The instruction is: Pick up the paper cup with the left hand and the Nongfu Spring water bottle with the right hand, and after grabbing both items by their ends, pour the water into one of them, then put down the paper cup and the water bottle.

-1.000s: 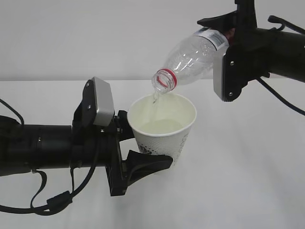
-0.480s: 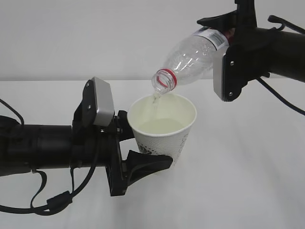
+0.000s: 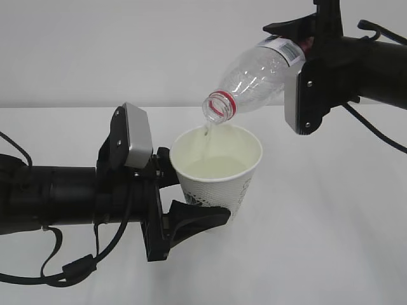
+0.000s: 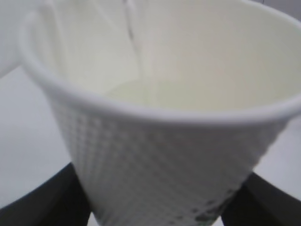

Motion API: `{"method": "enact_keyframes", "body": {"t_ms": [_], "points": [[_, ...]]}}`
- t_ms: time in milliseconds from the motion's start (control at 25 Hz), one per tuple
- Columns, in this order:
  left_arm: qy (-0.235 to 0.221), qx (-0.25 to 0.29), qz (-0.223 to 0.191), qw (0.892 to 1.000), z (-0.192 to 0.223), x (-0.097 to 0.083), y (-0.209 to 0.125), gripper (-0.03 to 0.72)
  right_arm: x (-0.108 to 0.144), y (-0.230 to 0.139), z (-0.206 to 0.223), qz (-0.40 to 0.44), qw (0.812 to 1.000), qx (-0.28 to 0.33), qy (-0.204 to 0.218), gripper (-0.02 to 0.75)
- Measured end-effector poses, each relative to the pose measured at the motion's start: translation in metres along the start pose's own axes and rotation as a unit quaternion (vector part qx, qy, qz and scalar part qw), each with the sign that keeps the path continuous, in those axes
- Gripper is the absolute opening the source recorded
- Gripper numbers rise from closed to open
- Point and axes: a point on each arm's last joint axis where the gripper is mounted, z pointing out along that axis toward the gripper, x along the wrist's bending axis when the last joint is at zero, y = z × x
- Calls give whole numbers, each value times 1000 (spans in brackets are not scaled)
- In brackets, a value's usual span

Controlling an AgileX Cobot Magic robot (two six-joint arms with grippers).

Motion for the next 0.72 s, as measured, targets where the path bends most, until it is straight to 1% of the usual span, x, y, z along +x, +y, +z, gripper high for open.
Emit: {"method": "enact_keyframes", "body": {"t_ms": [720], "points": [[0,0,0,1000,0,0,0,543,0,0,0,-1,1000,0,-1,476]]}}
